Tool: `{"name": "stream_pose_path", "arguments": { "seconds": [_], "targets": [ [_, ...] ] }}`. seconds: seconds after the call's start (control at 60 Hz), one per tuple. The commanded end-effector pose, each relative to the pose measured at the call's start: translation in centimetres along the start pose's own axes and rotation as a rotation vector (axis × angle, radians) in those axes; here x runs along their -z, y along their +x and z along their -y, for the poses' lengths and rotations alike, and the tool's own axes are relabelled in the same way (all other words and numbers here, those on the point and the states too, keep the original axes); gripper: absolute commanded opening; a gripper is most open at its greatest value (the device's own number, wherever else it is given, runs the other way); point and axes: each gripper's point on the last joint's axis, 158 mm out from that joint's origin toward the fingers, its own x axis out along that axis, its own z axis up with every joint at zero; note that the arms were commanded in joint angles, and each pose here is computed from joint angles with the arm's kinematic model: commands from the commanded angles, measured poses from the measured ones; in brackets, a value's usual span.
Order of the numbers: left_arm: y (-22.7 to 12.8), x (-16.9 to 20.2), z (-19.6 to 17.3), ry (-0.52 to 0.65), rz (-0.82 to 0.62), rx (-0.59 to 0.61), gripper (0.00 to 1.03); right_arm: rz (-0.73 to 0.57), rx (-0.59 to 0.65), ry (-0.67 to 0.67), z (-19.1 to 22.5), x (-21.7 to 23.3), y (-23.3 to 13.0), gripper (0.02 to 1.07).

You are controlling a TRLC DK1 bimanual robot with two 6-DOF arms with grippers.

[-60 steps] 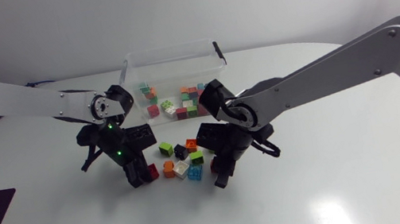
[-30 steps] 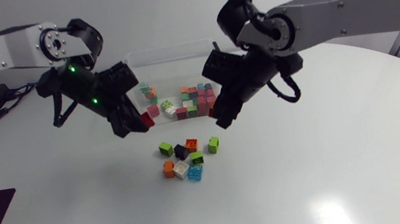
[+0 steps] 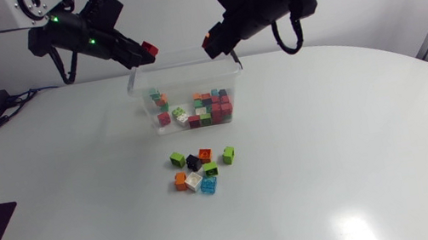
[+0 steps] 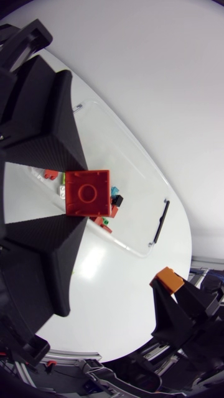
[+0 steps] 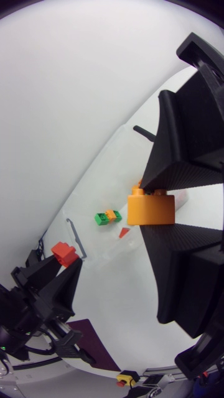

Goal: Place the duplo bricks in the container

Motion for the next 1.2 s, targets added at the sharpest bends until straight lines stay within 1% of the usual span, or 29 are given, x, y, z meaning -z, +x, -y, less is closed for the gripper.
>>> {"name": "stream_pose_path", "arguments": {
  "seconds": [0.0,0.067,0.283,0.333,0.35,0.367,0.383,0.4,0.417,0.433,0.45,0.467,0.483,0.5,0.567,0.617,0.7,0.833,0.883,0.917,1.05,1.067,1.133,1.183],
  "targets": [
    [1.3,0.0,-1.8,-0.081,0.027,-0.018,0.33,0.011,0.004,0.048,0.7,-0.1,1.9,0.2],
    [1.7,-0.2,-2.8,-0.108,0.054,-0.04,0.33,0.031,0.017,0.06,1.2,-0.7,2.7,0.21],
    [2.8,-1.3,-4.7,-0.121,0.121,-0.08,0.35,0.054,0.052,0.084,3.2,-0.5,7.2,0.22],
    [3.1,-1.4,-5.0,-0.132,0.126,-0.083,0.38,0.054,0.065,0.085,3.5,-0.4,7.8,0.23],
    [3.2,-1.4,-5.5,-0.144,0.129,-0.092,0.45,0.051,0.076,0.086,3.9,-0.2,8.4,0.23],
    [3.2,-1.5,-5.7,-0.147,0.13,-0.097,0.5,0.047,0.082,0.086,4.0,-0.1,8.7,0.25],
    [3.2,-1.5,-5.8,-0.147,0.13,-0.101,0.53,0.044,0.089,0.087,4.2,0.0,9.0,0.31],
    [3.2,-1.4,-6.1,-0.148,0.13,-0.116,0.64,0.038,0.097,0.086,4.4,0.2,9.4,0.4],
    [3.3,-1.4,-6.2,-0.148,0.13,-0.119,0.66,0.036,0.101,0.086,4.5,0.3,9.5,0.44],
    [3.3,-1.4,-6.3,-0.146,0.131,-0.125,0.71,0.033,0.116,0.086,4.9,0.3,9.8,0.64],
    [3.2,-1.5,-6.6,-0.142,0.136,-0.139,0.87,0.03,0.12,0.085,5.0,0.4,10.0,0.76],
    [3.2,-1.4,-6.6,-0.143,0.131,-0.146,0.94,0.02,0.128,0.085,5.2,0.6,10.3,0.9],
    [3.1,-1.4,-6.7,-0.142,0.13,-0.154,0.97,0.014,0.13,0.086,5.3,0.7,10.5,0.95],
    [3.1,-1.4,-6.7,-0.141,0.133,-0.155,0.98,0.009,0.13,0.083,5.4,0.8,10.6,1.02],
    [2.4,-1.5,-6.3,-0.137,0.136,-0.157,0.98,0.007,0.134,0.08,5.6,0.7,10.5,1.03],
    [1.5,-1.6,-5.5,-0.125,0.138,-0.155,0.98,0.008,0.141,0.081,6.0,0.6,9.6,1.03],
    [-0.7,-1.9,-3.6,-0.06,0.162,-0.164,0.98,0.012,0.141,0.076,6.2,0.5,7.3,1.03],
    [-3.2,-0.7,-0.2,0.038,0.144,-0.151,0.98,0.017,0.113,0.035,5.2,0.8,3.7,1.03],
    [-3.8,0.3,1.4,0.086,0.121,-0.133,0.98,0.014,0.094,0.017,4.5,1.5,2.1,1.03],
    [-3.9,1.8,3.3,0.146,0.084,-0.095,0.98,0.01,0.078,-0.001,3.9,2.1,0.9,1.03],
    [-4.2,5.3,7.5,0.278,0.014,-0.016,0.98,-0.015,0.025,-0.051,1.7,4.8,-1.6,1.03],
    [-4.1,6.5,8.7,0.312,-0.009,0.018,0.98,-0.02,0.02,-0.057,1.4,5.1,-1.8,1.03],
    [-3.8,8.5,10.4,0.357,-0.047,0.062,0.98,-0.039,-0.008,-0.091,-0.1,6.8,-2.8,1.03],
    [-3.2,10.8,12.4,0.41,-0.099,0.133,0.98,-0.056,-0.035,-0.12,-1.2,8.2,-3.2,1.03]
  ]
}}
